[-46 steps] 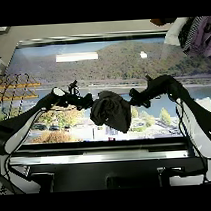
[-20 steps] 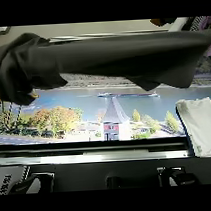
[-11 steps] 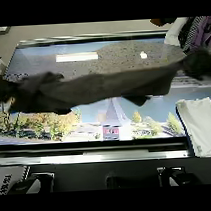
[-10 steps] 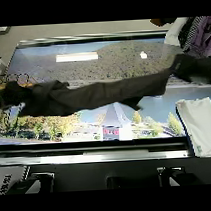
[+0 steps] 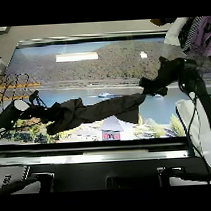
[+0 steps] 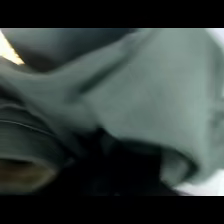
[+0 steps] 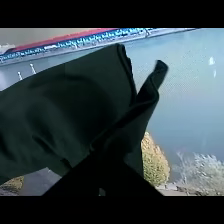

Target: Fold the clothes and pants, and hang the long-sleeved shirts on hangers.

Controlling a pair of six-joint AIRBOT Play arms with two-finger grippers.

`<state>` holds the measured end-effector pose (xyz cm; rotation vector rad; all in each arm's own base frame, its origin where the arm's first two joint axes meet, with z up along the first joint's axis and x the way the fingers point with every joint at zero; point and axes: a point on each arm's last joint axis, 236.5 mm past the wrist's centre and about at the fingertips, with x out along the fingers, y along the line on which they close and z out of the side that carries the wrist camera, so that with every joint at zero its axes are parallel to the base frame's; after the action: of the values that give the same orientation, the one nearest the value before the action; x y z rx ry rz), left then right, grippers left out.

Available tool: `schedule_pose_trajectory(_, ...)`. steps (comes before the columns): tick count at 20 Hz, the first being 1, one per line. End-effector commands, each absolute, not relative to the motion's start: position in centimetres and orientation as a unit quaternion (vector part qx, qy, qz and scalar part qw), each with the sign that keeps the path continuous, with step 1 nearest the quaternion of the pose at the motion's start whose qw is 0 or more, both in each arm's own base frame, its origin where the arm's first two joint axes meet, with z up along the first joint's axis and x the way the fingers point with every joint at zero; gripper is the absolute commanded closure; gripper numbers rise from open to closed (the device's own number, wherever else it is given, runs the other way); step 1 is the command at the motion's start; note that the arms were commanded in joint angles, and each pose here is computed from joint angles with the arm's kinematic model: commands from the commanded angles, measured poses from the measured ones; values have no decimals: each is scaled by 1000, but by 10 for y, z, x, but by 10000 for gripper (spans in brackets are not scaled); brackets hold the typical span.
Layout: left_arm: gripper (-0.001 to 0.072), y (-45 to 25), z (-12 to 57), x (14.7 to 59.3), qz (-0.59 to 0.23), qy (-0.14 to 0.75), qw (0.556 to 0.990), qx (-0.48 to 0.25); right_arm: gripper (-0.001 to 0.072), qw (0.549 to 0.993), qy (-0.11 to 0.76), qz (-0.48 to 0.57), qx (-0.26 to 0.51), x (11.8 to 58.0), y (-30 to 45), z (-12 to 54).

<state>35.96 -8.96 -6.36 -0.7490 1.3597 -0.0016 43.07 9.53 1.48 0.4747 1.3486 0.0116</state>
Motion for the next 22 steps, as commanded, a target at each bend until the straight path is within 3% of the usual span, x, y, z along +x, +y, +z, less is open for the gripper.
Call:
schedule_pose_trajectory(1, 300, -64, -85, 359, 20, 623, 699, -350, 679, 740, 632, 3, 230, 440, 101, -16)
schedule_pose_trajectory(2, 239, -49, -78, 359, 21, 616, 704, -352, 679, 743, 629, 3, 230, 441, 101, -14)
schedule_pose_trajectory(7, 239, 40, -19, 333, 28, 565, 744, -354, 679, 732, 643, 6, 223, 432, 101, -15)
schedule_pose_trajectory(10, 238, 67, -21, 298, 60, 550, 739, -384, 679, 727, 650, 7, 220, 427, 101, -16)
schedule_pose_trajectory(14, 238, 49, -65, 264, 77, 564, 695, -439, 679, 722, 657, 8, 219, 423, 102, -16)
schedule_pose_trajectory(17, 239, 23, -79, 264, 48, 546, 682, -484, 679, 717, 662, 9, 217, 420, 102, -16)
schedule_pose_trajectory(22, 240, 2, -98, 260, 38, 562, 666, -488, 679, 716, 663, 9, 217, 419, 102, -16)
